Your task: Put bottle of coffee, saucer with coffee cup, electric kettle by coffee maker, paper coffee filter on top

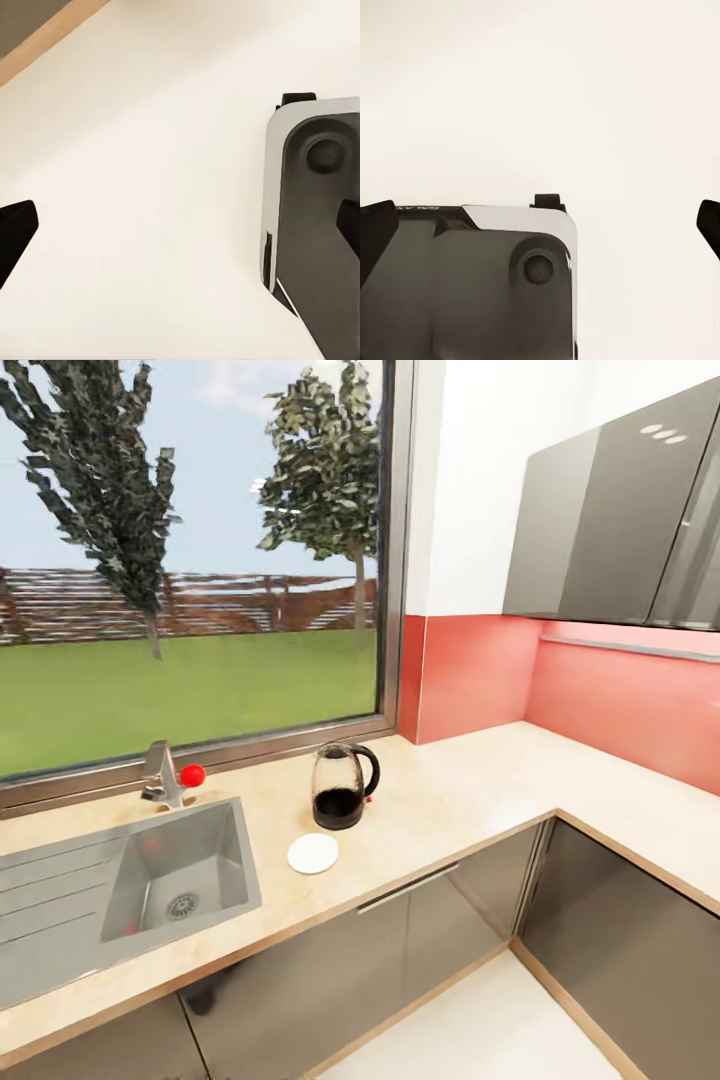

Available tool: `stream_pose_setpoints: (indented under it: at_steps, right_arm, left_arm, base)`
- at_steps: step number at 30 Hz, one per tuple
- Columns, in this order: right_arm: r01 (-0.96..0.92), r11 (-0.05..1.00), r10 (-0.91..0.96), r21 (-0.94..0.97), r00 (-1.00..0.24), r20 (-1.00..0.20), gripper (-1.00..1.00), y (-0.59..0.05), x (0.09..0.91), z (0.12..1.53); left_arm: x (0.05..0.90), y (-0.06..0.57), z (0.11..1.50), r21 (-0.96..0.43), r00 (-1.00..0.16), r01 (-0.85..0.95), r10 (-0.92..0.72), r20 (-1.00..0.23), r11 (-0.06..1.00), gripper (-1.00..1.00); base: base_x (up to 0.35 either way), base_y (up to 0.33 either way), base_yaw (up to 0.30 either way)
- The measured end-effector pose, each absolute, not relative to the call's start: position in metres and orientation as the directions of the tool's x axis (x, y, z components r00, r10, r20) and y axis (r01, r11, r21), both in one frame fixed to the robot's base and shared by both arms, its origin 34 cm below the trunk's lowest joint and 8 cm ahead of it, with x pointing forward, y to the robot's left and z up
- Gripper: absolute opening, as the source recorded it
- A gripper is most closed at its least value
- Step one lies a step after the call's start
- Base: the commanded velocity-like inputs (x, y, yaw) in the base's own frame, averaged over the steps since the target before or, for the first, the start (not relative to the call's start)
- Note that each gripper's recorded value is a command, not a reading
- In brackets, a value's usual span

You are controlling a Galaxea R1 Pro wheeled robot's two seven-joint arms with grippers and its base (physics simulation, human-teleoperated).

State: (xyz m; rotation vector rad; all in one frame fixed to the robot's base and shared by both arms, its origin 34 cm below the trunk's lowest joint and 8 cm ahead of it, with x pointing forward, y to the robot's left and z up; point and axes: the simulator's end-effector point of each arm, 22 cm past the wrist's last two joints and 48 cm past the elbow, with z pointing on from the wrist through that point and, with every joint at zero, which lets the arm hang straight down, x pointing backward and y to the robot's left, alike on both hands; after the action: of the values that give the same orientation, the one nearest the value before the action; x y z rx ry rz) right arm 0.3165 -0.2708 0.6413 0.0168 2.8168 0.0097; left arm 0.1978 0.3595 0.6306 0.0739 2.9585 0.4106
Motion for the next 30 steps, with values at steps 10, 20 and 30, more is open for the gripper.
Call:
stream_pose_setpoints:
  at_steps: [10,20,30]
  right_arm:
    - [0.010,1.000,0.013,0.008,-0.948,-0.319,1.00,-0.2709,0.3162,0.6412]
    - [0.011,1.000,0.013,0.008,-0.948,-0.319,1.00,-0.2709,0.3162,0.6412]
    - [0.011,1.000,0.013,0.008,-0.948,-0.318,1.00,-0.2709,0.3164,0.6411]
  left_arm:
    - [0.1978,0.3595,0.6306,0.274,-0.987,0.028,0.070,-0.145,0.961,1.00]
    - [0.1977,0.3591,0.6305,0.273,-0.987,0.028,0.070,-0.145,0.962,1.00]
    - [0.1982,0.3606,0.6307,0.274,-0.987,0.026,0.069,-0.146,0.961,1.00]
  base:
    - [0.000,0.000,0.278]
    - [0.000,0.000,0.278]
    - [-0.065,-0.029,0.278]
